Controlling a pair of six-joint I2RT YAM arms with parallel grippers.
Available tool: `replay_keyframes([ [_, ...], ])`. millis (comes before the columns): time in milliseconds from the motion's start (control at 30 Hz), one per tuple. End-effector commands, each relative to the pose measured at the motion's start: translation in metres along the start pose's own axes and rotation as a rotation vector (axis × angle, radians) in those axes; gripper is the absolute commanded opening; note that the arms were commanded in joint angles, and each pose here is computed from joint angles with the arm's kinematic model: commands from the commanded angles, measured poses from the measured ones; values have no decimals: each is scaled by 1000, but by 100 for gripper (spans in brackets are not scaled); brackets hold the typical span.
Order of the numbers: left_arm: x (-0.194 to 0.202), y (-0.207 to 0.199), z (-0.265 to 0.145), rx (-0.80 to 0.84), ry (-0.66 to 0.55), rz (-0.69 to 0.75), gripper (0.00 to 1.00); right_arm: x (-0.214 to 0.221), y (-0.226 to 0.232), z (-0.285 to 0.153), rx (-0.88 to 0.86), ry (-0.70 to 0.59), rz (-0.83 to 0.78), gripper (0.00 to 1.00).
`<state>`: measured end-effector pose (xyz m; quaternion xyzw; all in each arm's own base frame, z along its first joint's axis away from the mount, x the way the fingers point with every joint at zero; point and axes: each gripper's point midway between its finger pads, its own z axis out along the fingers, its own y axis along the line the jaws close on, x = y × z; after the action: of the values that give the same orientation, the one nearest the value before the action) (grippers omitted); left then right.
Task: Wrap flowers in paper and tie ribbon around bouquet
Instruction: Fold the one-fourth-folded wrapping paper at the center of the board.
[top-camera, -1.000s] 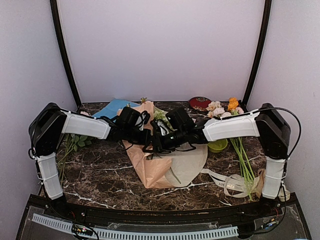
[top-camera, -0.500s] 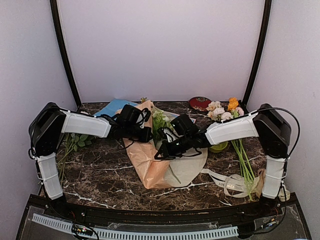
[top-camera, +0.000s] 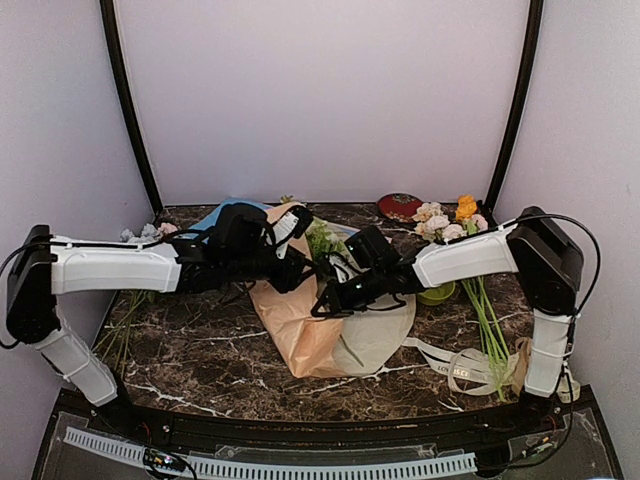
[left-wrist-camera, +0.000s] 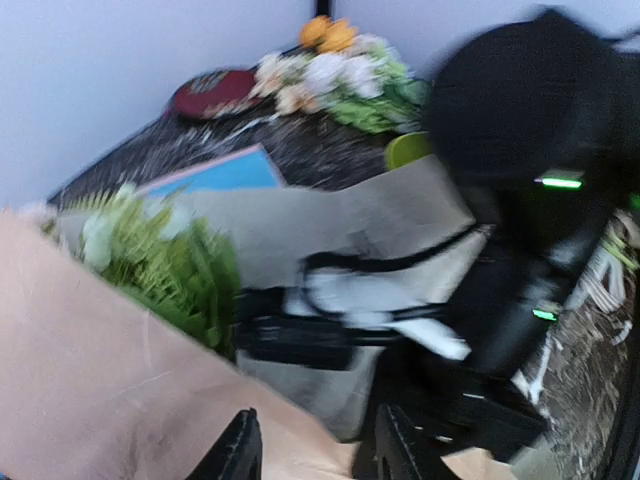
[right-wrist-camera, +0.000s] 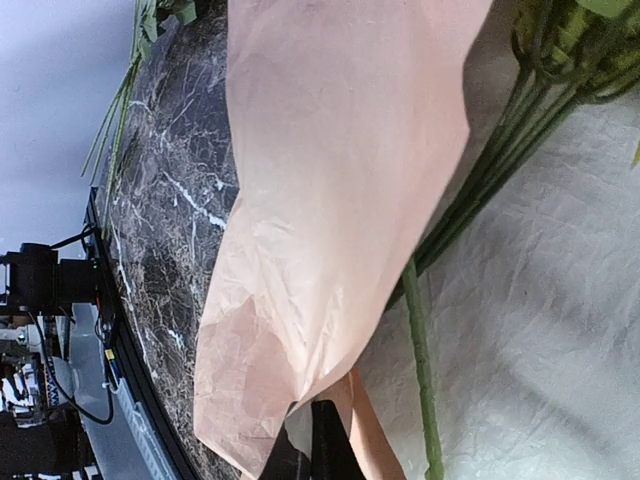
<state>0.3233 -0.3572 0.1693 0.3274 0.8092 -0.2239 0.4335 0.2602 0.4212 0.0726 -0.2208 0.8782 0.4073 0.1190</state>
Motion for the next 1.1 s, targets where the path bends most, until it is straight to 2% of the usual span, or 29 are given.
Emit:
replay_keyframes([
  [0,3,-71,-44,173,-72,364,38,-12,10,2,-40,-2,-59,0],
  [100,42,-105,-49,314,18,437,33,-16,11,2,-44,-3,-73,0],
  [233,97,-110,-30,316,216,519,23,-19,15,5,-57,7,-90,0],
  [367,110,-117,-18,336,255,552,24,-20,15,6,-55,12,-96,0],
  [533,135,-143,-4,436,314,588,26,-19,13,7,-50,15,-91,0],
  [600,147,-142,7,425,354,585,26,-19,13,7,-50,15,-91,0],
  [733,159,-122,28,300,430,591,29,-18,14,6,-55,19,-89,0],
  [933,166,-100,39,171,469,596,32,-21,21,-1,-61,17,-98,0],
  [1067,172,-95,42,146,481,583,34,-22,23,-4,-56,12,-106,0],
])
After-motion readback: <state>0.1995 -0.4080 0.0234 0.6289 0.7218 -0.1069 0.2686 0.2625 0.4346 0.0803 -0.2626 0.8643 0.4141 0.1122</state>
